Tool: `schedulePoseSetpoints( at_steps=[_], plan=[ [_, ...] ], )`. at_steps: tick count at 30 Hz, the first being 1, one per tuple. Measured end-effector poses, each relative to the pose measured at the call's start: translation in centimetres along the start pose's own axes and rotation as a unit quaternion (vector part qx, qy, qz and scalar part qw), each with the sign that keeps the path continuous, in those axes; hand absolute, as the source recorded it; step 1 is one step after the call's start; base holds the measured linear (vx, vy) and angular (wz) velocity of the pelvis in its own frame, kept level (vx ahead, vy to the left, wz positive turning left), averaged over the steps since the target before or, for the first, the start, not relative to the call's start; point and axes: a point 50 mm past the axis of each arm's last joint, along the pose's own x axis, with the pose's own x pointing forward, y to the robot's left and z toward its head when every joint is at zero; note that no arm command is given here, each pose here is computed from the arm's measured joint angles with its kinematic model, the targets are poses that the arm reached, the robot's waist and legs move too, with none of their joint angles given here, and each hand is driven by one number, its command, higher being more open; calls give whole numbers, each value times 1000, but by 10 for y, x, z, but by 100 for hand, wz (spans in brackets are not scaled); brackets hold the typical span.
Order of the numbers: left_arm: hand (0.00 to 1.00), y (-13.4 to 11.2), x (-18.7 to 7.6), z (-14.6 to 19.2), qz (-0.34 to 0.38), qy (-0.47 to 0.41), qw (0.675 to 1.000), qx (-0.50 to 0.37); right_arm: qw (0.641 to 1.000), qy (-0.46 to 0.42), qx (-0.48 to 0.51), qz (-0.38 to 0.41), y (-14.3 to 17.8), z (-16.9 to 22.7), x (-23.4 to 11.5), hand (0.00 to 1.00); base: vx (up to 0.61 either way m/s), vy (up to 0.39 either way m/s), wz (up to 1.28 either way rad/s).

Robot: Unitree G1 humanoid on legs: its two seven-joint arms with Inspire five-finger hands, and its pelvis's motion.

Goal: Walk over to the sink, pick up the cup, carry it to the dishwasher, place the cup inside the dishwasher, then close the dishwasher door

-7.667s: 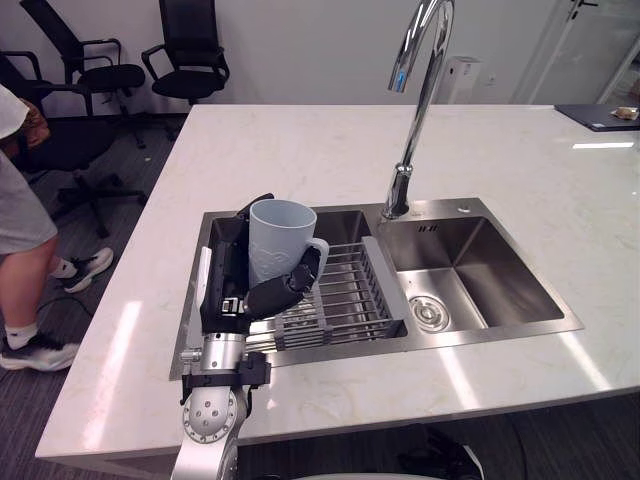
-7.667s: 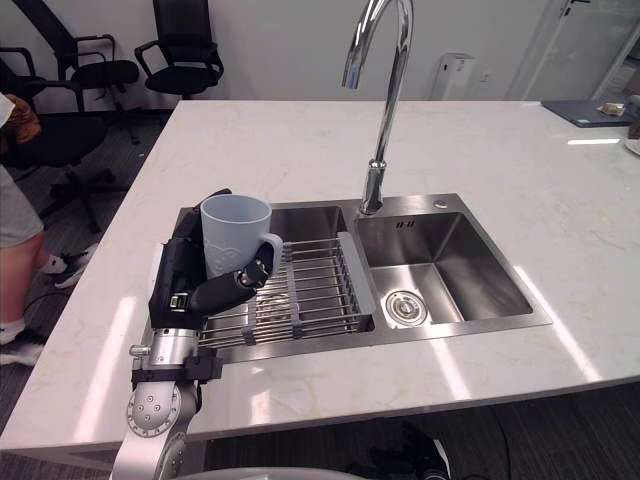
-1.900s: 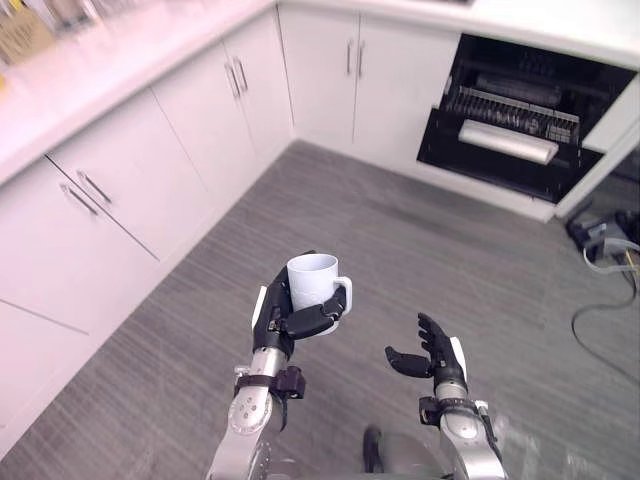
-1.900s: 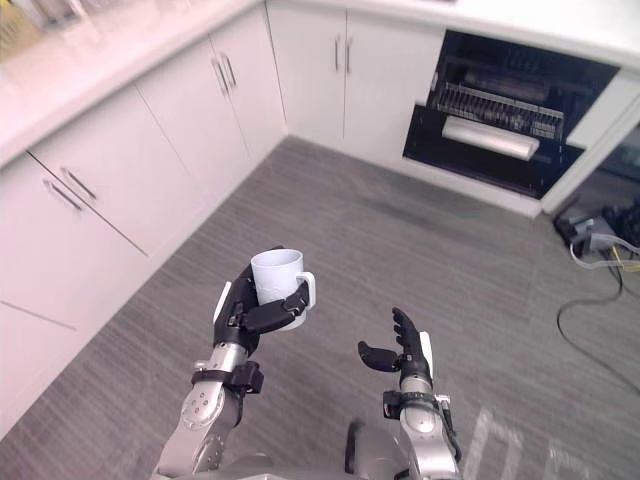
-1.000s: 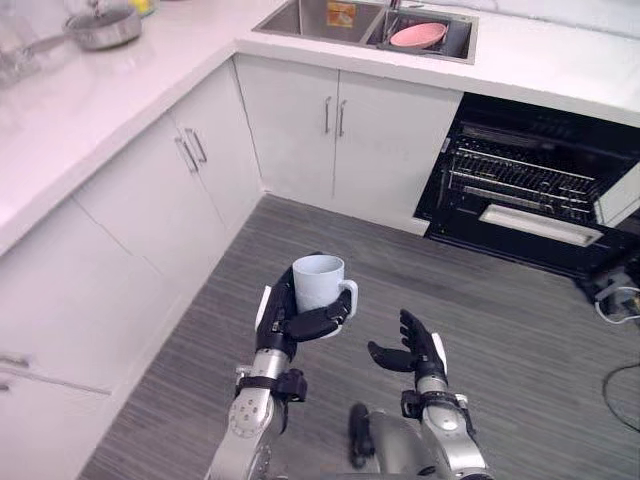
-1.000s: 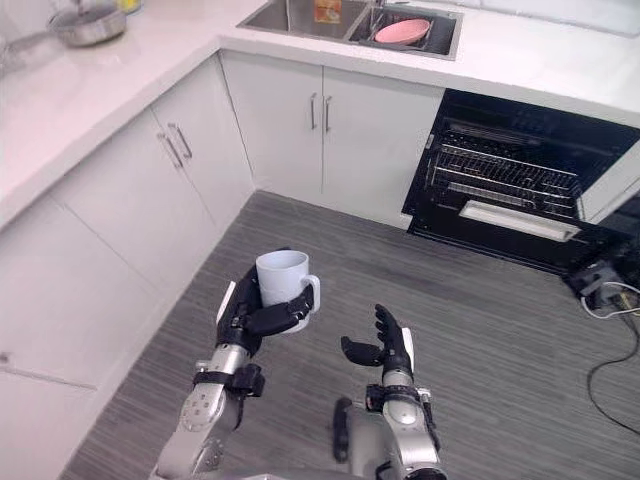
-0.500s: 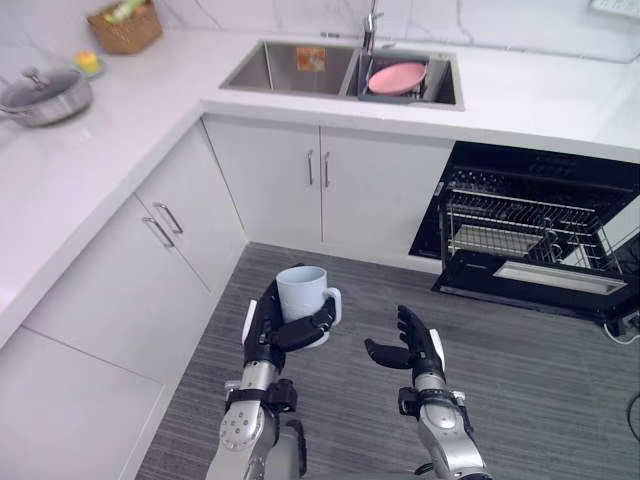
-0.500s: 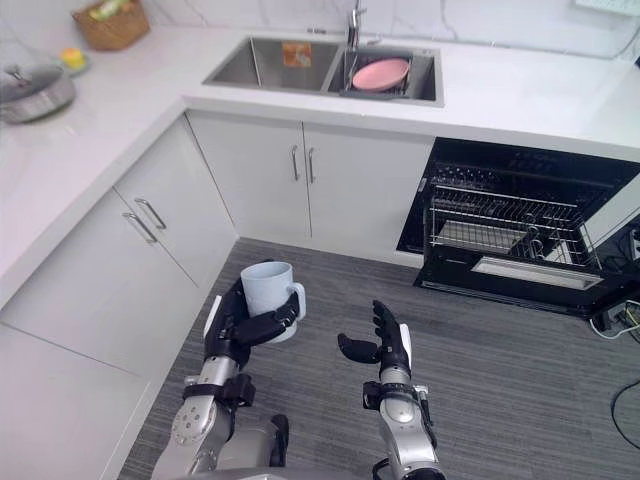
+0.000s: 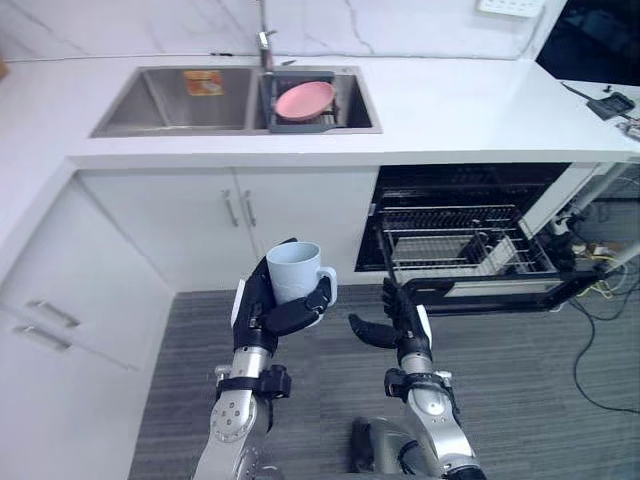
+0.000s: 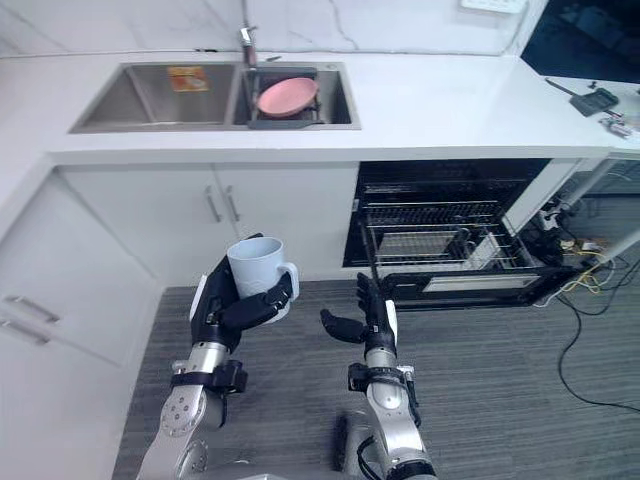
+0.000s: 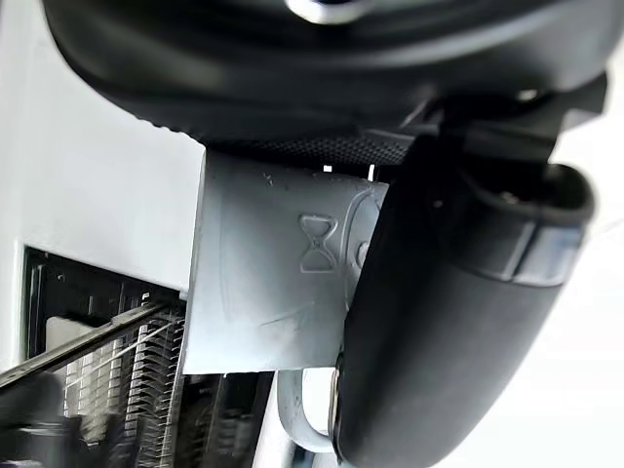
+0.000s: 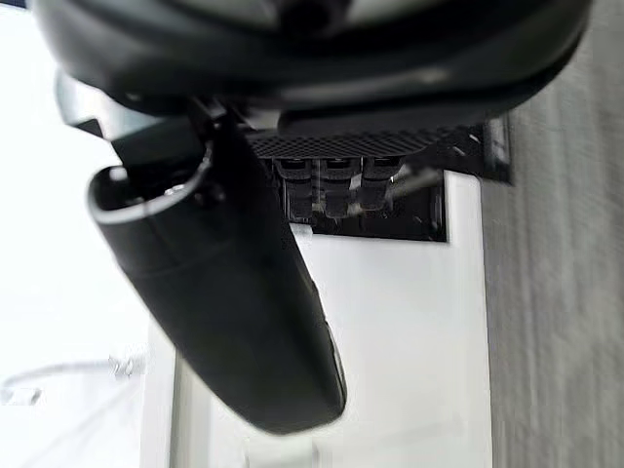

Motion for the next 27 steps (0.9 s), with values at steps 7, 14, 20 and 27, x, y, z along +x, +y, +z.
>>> schedulePoseSetpoints(
  at_steps=[7, 14, 20, 27],
  plan=[
    [30, -8, -7, -3, -2, 10, 1000, -13, 998, -54, 18, -32, -15, 20, -28, 90, 293, -130, -6],
    [30, -4, -11, -4, 2, 13, 1000, -8, 997, -66, 16, -29, -12, 24, -13, 90, 296, 148, -53],
    [30, -1, -8, -6, -4, 17, 1000, 10, 998, -38, 30, -38, -11, 13, -11, 90, 299, 203, -18],
    [30, 3, -9, -3, -9, 14, 999, 31, 998, -39, 41, -14, 4, 15, -12, 90, 151, 41, -42]
  ],
)
